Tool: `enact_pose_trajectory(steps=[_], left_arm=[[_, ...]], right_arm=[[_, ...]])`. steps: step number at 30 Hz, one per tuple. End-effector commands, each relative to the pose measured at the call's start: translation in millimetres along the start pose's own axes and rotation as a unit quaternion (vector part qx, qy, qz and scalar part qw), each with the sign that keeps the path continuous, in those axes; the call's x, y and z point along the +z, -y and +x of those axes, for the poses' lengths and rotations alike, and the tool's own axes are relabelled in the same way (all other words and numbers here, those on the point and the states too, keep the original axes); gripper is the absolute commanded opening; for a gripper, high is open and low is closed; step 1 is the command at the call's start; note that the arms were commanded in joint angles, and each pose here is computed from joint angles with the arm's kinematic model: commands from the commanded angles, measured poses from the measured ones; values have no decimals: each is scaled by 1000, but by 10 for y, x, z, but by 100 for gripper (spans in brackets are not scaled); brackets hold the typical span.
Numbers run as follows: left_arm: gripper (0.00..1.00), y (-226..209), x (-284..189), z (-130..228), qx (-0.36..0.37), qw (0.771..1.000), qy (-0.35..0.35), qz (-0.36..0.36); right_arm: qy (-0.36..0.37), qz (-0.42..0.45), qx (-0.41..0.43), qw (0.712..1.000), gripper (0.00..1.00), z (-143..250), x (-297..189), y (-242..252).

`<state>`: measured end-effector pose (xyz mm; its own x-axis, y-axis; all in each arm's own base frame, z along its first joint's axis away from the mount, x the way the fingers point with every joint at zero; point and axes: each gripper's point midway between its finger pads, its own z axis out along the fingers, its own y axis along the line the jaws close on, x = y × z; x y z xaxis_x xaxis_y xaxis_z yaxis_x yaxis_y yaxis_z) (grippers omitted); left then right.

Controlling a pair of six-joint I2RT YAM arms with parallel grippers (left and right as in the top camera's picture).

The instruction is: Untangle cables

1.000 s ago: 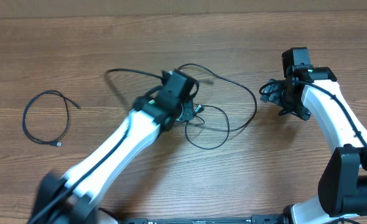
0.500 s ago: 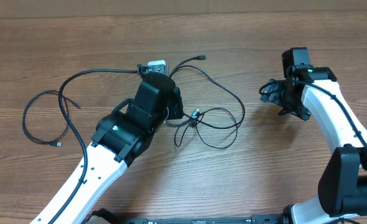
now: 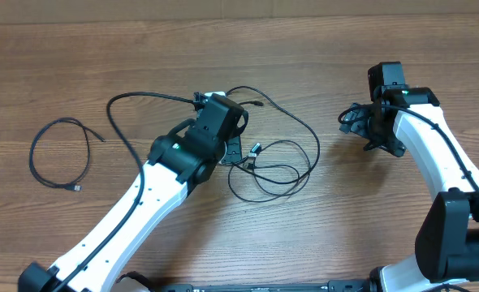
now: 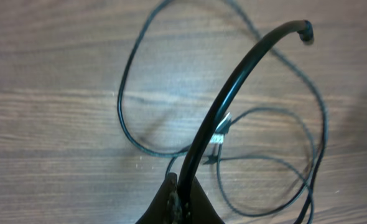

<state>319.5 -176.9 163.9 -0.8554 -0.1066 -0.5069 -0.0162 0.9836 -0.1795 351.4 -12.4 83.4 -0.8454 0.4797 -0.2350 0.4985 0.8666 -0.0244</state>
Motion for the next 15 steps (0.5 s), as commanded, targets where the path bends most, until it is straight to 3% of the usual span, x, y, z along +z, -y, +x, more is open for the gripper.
enact_pose_trajectory(steps=[1,8,15], left_arm=[[4,83,174,178,7,999,-48,7],[4,140,571,564,11,989,-144,10],[4,155,689,699,14,984,-177,13]], right_arm=[[0,8,-2,1000,100,11,27,19],[0,8,-2,1000,100,11,27,19],[0,8,-2,1000,100,11,27,19]])
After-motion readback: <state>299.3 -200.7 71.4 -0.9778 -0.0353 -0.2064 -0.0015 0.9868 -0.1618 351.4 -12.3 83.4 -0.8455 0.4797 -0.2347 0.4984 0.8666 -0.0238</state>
